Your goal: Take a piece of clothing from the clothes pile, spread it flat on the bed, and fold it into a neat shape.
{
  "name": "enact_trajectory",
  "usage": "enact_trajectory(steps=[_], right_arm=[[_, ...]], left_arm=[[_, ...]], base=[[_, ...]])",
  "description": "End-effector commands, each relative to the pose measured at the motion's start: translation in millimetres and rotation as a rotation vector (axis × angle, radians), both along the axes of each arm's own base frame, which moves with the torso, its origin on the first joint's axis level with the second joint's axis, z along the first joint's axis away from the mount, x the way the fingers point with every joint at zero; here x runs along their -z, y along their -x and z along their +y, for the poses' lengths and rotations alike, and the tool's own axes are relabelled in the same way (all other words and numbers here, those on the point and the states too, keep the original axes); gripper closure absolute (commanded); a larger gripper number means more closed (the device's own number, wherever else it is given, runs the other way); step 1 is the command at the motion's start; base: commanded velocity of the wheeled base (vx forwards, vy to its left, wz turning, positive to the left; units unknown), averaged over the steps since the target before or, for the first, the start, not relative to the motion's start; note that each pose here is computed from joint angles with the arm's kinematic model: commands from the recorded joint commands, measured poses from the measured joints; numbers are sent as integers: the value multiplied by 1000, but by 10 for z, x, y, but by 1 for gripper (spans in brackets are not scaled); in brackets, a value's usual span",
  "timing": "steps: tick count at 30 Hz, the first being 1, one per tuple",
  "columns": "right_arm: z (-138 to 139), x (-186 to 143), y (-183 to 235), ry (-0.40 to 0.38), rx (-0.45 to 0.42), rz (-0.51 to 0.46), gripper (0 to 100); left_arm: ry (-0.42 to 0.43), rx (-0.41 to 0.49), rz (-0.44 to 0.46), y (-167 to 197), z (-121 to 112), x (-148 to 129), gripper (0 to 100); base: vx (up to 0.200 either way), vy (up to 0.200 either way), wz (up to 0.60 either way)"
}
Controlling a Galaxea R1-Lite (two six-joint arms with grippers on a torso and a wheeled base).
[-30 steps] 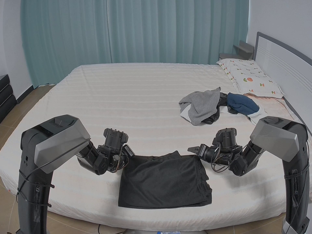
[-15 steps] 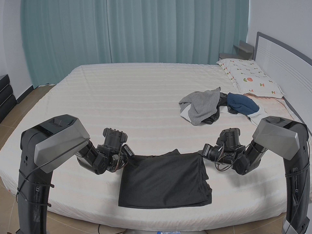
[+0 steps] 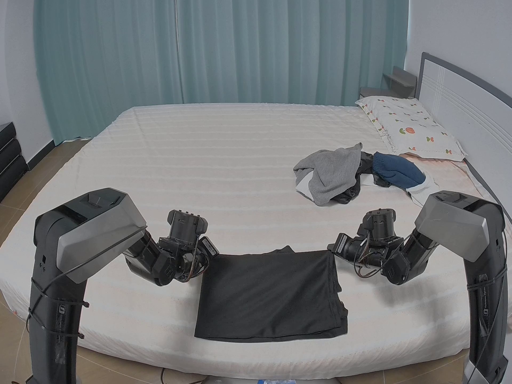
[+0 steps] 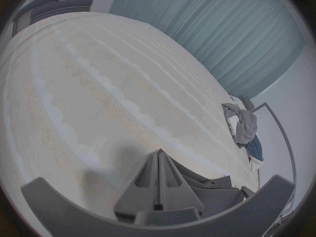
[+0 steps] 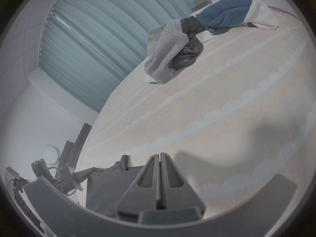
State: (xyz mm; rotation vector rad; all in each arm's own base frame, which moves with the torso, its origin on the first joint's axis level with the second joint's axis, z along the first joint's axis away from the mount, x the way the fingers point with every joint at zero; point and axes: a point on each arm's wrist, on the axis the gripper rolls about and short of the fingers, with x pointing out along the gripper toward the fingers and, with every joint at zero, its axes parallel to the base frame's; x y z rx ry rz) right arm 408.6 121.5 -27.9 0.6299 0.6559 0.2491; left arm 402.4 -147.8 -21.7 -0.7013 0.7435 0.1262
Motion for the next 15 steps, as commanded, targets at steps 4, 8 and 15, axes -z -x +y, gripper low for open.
enact_trajectory(steps=[4, 8, 15], right_arm=[[2, 15, 9, 0, -1, 5, 0], [-11, -80, 30, -8, 0, -15, 0], [-38, -363, 369, -19, -44, -2, 0]], left_arm=[[3, 0, 0, 1, 1, -7, 0], [9, -3, -2, -4, 12, -15, 0], [45, -3, 3, -1, 108, -52, 0]], base=[[0, 0, 0], [0, 0, 0], [0, 0, 0]])
